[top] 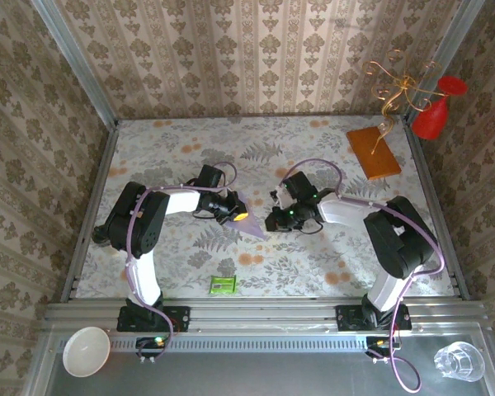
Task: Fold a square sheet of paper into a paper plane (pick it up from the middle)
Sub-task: Fourth fold the wing at the center of the table.
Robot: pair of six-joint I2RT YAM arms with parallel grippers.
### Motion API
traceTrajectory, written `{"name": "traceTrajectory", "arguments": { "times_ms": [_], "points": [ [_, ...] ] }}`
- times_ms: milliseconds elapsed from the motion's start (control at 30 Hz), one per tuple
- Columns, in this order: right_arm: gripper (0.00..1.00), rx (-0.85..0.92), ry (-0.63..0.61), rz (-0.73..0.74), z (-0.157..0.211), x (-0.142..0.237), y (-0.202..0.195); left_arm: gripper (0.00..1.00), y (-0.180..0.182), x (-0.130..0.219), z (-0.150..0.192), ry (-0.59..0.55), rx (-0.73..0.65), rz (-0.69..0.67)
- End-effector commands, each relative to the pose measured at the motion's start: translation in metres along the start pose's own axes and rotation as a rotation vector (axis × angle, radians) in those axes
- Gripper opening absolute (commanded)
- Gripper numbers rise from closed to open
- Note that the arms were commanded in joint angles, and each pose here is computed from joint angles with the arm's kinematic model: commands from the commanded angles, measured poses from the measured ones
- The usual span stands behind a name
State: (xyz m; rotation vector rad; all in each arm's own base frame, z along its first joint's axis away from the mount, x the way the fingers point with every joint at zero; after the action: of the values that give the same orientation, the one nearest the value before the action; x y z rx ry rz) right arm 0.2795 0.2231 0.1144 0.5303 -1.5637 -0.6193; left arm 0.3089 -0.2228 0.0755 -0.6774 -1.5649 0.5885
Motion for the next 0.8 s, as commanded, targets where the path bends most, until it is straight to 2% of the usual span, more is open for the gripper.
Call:
{"name": "traceTrajectory", "arguments": {
  "times_ms": [0,167,500,767],
  "points": [
    [0.07,0.005,-0.016,-0.002,-0.011,-0.015,0.011,0.09,0.029,-0.008,0.019,0.075,0.096,-0.143],
    [0.05,0.004,-0.003,0.015,-0.019,-0.034,0.014,0.09,0.025,-0.008,0.017,0.070,0.085,-0.134],
    [0.03,-0.052,0.063,0.141,-0.010,-0.056,-0.018,0.09,0.011,-0.001,0.010,0.034,0.041,-0.097],
    [0.02,-0.091,0.085,0.244,-0.001,-0.057,-0.037,0.09,-0.025,0.024,0.004,-0.072,-0.118,-0.025]
  ]
}}
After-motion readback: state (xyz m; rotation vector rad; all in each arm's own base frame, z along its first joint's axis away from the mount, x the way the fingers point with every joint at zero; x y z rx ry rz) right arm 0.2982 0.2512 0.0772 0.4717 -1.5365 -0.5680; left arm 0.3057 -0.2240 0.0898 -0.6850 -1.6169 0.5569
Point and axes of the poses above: each hand's point on the last joint's axis, 136 mm out from that joint toward the fingers, its own x axis back along the fingers, its own y axis along the line the jaws close on, z = x × y, the point moved 8 cm from there along x, back along the fingers, and after that the axes turned 15 degrees about -x, right-handed, at the moved point
